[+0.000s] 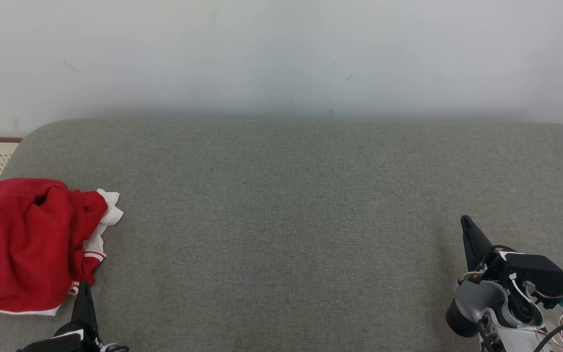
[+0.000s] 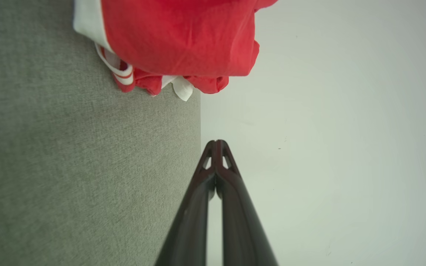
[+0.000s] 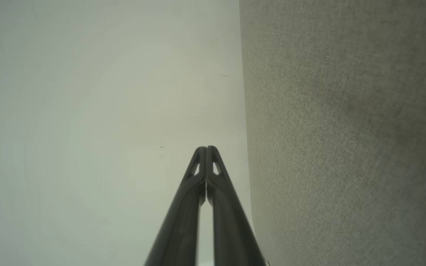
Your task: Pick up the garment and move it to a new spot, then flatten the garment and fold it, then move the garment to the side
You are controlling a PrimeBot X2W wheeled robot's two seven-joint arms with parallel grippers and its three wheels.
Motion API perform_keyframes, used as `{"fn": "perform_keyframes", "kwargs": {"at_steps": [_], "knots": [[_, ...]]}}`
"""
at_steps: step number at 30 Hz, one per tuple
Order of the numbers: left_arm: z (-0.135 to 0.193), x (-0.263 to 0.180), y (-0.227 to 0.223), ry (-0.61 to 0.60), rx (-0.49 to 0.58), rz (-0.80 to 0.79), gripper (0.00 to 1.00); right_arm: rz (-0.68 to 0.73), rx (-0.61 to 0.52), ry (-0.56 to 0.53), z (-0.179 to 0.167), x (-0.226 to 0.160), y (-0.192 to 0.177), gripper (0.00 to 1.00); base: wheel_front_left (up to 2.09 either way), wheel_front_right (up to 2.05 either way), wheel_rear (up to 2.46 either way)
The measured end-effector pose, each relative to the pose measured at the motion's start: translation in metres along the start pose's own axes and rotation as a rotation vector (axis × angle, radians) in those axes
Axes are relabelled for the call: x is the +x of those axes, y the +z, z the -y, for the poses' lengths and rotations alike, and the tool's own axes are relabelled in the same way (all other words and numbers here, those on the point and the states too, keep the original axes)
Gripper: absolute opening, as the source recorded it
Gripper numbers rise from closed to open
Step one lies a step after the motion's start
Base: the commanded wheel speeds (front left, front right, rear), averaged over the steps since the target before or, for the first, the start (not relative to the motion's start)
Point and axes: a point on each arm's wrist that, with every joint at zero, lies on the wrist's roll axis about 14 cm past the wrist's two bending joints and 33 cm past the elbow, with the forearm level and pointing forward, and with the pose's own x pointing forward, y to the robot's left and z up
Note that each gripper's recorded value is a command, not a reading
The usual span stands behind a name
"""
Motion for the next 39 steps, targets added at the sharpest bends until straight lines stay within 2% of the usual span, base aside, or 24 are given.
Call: {"fn": "perform_keyframes", "kwargs": {"at_steps": [33,34,39], "knots": [[0.000,0.000,0.000,0.000,0.000,0.000,0.00,0.000,0.000,0.000,0.000,0.000,0.000,0.00,0.00,0.00,0.00],[0.000,0.000,0.000,0.000,0.000,0.000,1.00,0.000,0.000,0.000,0.000,0.000,0.000,1.00,0.00,0.00,0.00],[-0.023,-0.010,0.001,0.065,0.000,0.003,1.00,0.007,0.018,-0.087,0.034,-0.015,-0.001,1.00,0.00,0.00,0.00]]}}
